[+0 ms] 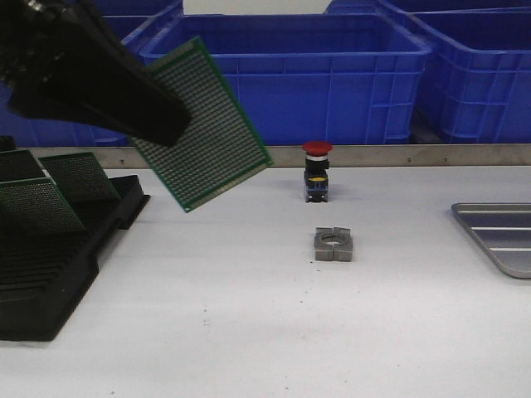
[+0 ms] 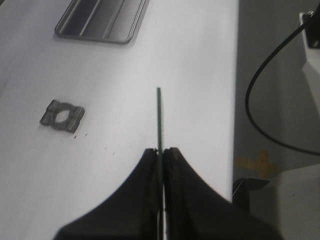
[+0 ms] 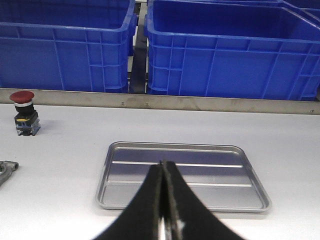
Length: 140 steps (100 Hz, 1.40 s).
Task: Place circuit board on tray
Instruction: 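Grasp a green circuit board with the left gripper and lift it out, then hold the board up and bring the right gripper to its edge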
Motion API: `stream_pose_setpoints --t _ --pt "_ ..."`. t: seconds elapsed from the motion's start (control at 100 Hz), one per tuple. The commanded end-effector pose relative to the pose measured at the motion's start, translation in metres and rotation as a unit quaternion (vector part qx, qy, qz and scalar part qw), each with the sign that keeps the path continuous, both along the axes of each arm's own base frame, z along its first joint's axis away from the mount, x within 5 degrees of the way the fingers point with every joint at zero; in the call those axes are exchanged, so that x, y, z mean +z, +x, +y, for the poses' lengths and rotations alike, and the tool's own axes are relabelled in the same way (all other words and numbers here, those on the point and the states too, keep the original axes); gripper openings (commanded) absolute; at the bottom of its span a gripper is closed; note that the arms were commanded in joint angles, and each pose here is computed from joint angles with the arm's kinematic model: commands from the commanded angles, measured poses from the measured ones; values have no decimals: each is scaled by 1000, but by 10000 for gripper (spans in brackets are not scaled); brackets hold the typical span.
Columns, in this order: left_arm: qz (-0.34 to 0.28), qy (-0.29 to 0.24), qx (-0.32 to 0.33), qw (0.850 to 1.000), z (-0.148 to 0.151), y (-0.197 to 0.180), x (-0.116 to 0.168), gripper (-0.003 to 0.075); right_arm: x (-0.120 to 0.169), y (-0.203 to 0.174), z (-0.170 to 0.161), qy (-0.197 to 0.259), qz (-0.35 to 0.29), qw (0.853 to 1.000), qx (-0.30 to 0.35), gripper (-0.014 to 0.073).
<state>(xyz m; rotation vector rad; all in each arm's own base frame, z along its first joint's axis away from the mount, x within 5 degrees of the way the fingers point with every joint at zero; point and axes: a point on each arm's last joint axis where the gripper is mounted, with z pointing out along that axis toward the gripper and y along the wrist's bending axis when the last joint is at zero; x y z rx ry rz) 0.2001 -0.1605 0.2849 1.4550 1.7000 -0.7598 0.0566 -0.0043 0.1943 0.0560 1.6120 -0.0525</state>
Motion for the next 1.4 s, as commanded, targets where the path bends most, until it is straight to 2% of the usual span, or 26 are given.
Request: stream_pose_setpoints --t 0.0,0.33,0.44,0.85,1.04,1.18,1.3,1.39 --pt "3 -61 -3 998 -12 -8 22 -17 7 -1 0 -10 -44 999 1 -60" --pt "6 -62 -28 998 -21 -16 22 -17 10 -2 1 -9 -58 998 5 -60" --pt "8 -63 -31 998 -21 -17 22 -17 17 -3 1 7 -63 998 4 -60" --pt "12 -64 -37 997 -21 -18 22 -17 73 -2 -1 36 82 996 -11 -60" --pt "13 -66 -36 997 -21 -18 23 -17 83 16 1 78 216 973 -7 -60" --pt "18 -75 -34 996 -22 -18 24 -17 89 35 3 92 304 948 -1 -60" --pt "19 -79 -32 996 -22 -18 25 -17 92 51 5 93 342 935 18 -59" --pt "19 -79 -32 996 -22 -18 25 -17 94 63 11 96 353 929 56 -33"
